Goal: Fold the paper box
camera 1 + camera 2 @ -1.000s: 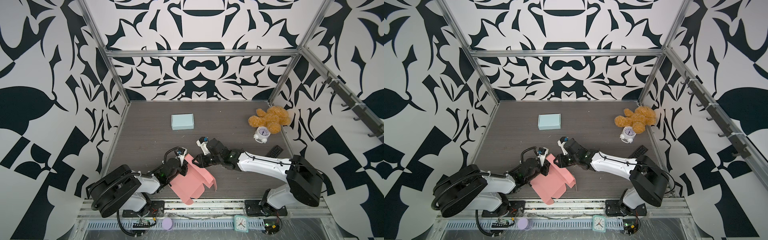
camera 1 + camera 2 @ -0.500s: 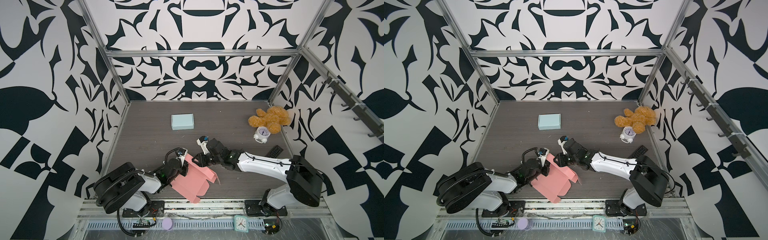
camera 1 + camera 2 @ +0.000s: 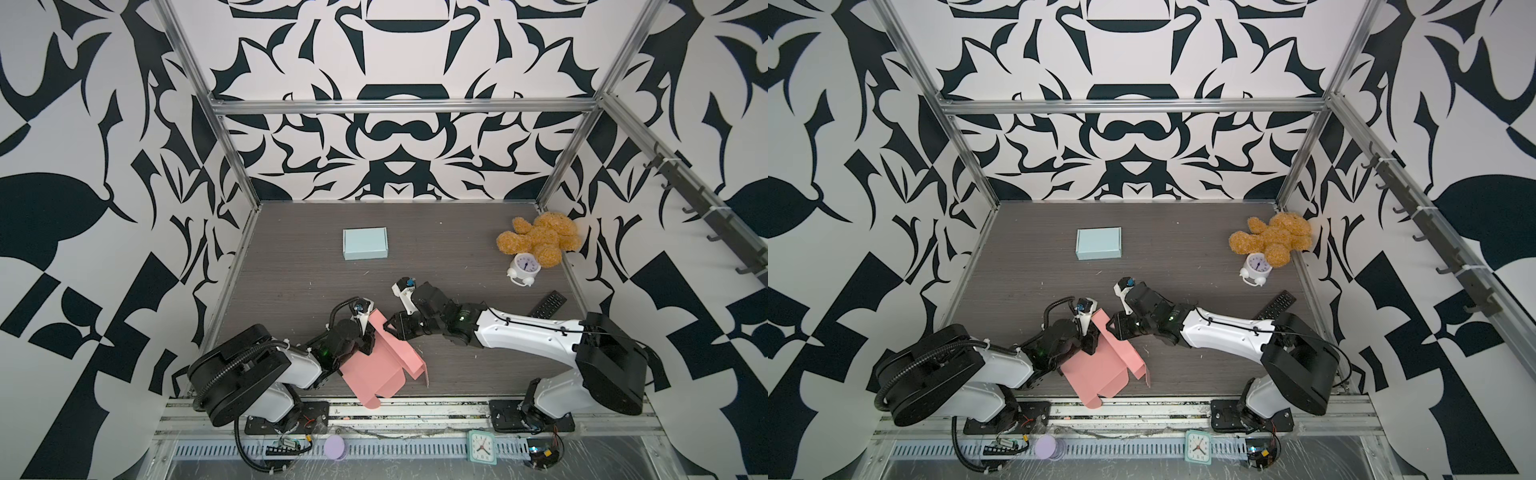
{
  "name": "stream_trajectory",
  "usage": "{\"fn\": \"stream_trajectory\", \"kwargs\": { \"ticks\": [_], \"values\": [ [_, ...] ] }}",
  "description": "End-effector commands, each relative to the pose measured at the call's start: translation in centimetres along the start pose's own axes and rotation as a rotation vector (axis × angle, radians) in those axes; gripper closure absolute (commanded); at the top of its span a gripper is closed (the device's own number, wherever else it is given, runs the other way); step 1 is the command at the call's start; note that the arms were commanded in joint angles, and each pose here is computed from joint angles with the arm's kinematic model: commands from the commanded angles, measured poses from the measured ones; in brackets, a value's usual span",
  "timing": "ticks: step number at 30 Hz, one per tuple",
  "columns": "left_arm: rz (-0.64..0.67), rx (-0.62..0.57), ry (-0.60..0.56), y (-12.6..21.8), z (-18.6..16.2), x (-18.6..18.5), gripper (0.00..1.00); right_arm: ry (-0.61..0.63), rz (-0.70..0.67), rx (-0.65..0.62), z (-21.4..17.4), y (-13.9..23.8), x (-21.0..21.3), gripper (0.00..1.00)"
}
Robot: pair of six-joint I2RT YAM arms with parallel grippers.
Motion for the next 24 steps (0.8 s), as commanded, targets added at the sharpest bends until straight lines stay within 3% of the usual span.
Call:
{"fn": "stream_trajectory", "kwargs": {
  "ticks": [1, 4, 16, 19, 24],
  "values": [
    [0.004, -0.009, 0.013, 0.3, -0.2, 0.1, 0.72, 0.006, -0.028, 0.016, -0.7, 0.7, -0.2, 0.66],
    [0.008, -0.017, 0.006, 0.2, 0.0, 0.1, 0.73, 0.01, -0.032, 0.018, -0.7, 0.6, -0.2, 0.66],
    [0.001, -0.04, -0.008, -0.2, 1.0, -0.4, 0.91, -0.001, -0.011, 0.015, -0.6, 0.6, 0.1, 0.66],
    [0.002, -0.044, -0.011, -0.1, 1.0, -0.4, 0.9, -0.009, 0.002, 0.013, -0.7, 0.5, 0.1, 0.67],
    [-0.02, -0.061, -0.005, 0.4, 1.3, -0.6, 0.8, -0.011, -0.013, 0.015, -0.9, 0.5, -0.1, 0.67]
  ]
}}
Point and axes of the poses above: each gripper's point midway between its finger pads, its own y axis back along the fingers, its own x axis along the line the jaws close on, z = x × y, the point moved 8 cm from there along y, back along the fingers, and after that the axes turned 9 degrees about y, right-handed, at the moved point
